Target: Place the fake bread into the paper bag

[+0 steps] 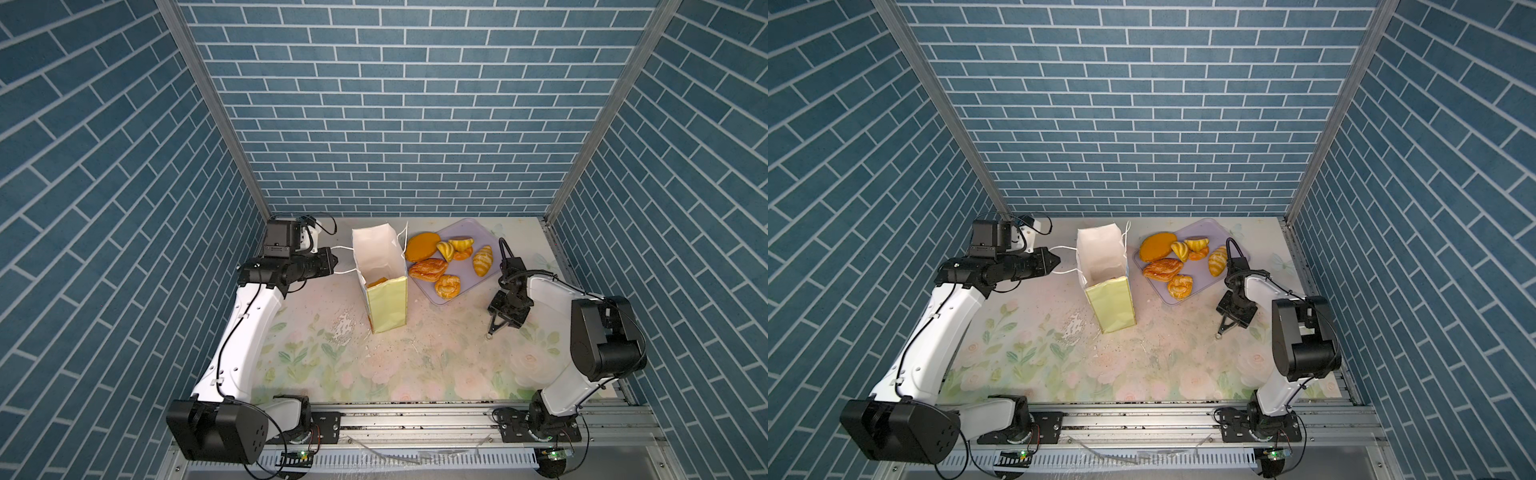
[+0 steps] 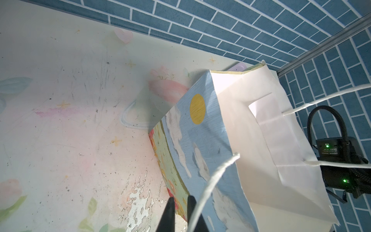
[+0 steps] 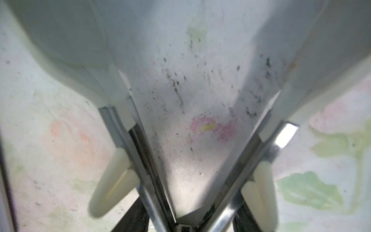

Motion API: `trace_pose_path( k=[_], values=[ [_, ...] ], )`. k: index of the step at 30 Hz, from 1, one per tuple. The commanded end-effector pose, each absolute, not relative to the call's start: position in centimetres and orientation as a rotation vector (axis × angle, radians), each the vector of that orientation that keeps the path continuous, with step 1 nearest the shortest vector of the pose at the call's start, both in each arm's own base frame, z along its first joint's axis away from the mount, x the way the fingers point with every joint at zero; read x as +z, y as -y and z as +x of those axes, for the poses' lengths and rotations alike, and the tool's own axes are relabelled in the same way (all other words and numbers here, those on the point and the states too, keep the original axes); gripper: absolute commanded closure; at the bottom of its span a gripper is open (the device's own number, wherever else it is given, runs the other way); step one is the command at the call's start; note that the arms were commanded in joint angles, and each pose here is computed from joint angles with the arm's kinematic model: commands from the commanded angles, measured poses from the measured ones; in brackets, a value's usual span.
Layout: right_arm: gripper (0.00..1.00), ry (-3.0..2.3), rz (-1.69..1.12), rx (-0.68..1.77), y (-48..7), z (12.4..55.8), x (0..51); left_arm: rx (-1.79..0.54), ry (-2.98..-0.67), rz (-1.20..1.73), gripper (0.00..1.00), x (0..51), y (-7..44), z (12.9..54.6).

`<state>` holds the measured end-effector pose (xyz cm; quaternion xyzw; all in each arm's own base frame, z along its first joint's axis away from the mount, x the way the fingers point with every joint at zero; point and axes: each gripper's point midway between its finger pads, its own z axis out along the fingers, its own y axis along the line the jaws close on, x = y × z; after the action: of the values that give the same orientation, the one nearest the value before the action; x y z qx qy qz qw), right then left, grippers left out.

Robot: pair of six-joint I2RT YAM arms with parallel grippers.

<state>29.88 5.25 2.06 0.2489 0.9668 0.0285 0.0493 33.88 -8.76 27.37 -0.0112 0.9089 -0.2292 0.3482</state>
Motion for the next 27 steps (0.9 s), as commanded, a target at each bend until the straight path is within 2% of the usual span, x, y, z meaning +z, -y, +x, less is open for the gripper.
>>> trace_pose_path(
  k=[1, 3, 6, 10, 12, 17, 27],
  values=[
    [0.39, -3.092, 0.494, -0.027, -3.9, 27.8, 1.6, -0.585, -2.366, -0.028, 0.85, 27.5, 8.5, 33.5],
    [0.39, -3.098, 0.445, -0.093, -2.8, 27.3, 1.7, -0.585, -2.366, -0.03, 0.85, 27.5, 8.4, 33.5],
    [0.37, -3.074, 0.412, -0.048, -2.2, 27.0, 1.9, -0.586, -2.364, -0.029, 0.85, 27.5, 8.4, 33.5],
    [0.18, -3.059, 0.456, -0.118, -0.9, 26.7, 2.5, -0.591, -2.36, -0.033, 0.85, 27.6, 8.4, 33.6],
    [0.15, -3.061, 0.552, -0.111, -1.0, 26.6, 2.8, -0.593, -2.358, -0.033, 0.85, 27.7, 8.5, 33.6],
    [0.13, -2.962, 0.825, 0.0, -2.5, 27.1, 3.7, -0.593, -2.355, -0.033, 0.85, 27.7, 8.4, 33.5],
    [0.15, -2.947, 0.84, 0.001, -3.3, 26.3, 2.3, -0.591, -2.356, -0.032, 0.85, 27.5, 8.3, 33.4]
  ],
)
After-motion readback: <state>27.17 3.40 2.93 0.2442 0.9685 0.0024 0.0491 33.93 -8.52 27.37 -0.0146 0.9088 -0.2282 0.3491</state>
